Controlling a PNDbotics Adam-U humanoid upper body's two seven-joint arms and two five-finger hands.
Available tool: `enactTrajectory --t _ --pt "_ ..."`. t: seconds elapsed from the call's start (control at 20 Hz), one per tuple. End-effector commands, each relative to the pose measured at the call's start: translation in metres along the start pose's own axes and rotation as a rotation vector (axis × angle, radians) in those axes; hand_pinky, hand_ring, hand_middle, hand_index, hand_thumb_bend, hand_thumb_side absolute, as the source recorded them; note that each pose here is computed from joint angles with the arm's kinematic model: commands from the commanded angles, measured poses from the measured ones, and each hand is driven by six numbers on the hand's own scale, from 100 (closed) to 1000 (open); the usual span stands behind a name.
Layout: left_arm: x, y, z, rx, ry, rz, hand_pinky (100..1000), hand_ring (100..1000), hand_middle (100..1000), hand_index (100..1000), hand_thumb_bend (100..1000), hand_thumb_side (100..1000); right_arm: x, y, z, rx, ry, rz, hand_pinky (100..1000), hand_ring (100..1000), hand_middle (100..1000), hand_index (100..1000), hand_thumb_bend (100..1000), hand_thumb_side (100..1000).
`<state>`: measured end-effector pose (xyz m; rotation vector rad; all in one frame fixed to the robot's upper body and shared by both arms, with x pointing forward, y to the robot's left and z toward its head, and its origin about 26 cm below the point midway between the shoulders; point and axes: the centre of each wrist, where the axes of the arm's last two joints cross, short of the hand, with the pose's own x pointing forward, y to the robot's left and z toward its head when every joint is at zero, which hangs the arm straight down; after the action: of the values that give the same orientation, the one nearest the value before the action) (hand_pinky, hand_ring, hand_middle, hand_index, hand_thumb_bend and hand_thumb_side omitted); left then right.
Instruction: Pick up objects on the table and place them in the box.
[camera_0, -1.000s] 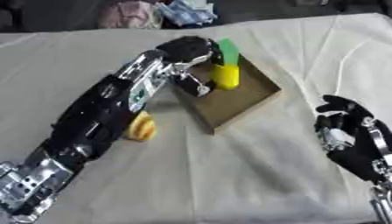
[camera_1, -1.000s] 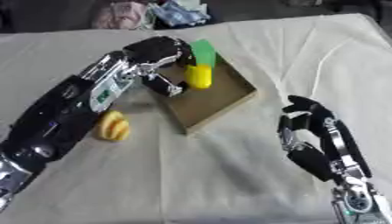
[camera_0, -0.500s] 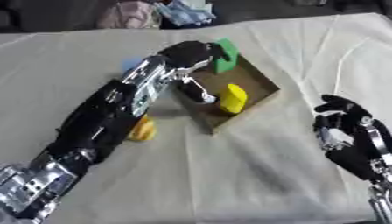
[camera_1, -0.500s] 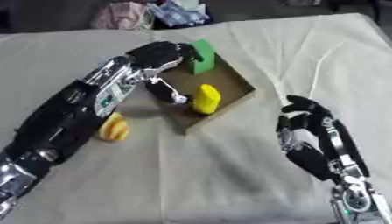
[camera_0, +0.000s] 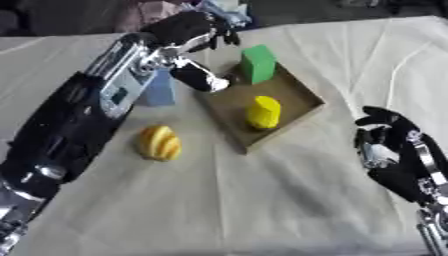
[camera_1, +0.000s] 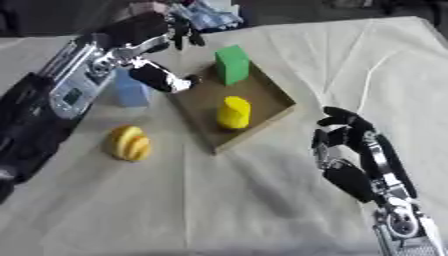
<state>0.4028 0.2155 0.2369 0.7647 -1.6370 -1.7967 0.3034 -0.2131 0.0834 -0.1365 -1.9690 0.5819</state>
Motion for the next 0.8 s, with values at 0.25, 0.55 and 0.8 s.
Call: enactTrajectory --t 0.25,0.55,0.8 --pt "-0.018 0.008 0.057 -0.333 0.021 -0.069 718 628 683 791 398 351 0.002 -0.009 -0.002 -0.015 -0.014 0.03 606 572 672 845 100 394" --pt "-0.024 -0.021 0.068 -0.51 0.043 -0.082 730 664 722 817 446 330 0.003 -0.01 -0.002 -0.014 -0.017 0.034 606 572 671 845 100 392" --pt "-0.023 -0.037 0.065 -0.57 0.04 -0.13 752 706 771 851 488 315 0.004 -0.009 -0.003 -0.013 -0.02 0.033 605 572 671 845 100 393"
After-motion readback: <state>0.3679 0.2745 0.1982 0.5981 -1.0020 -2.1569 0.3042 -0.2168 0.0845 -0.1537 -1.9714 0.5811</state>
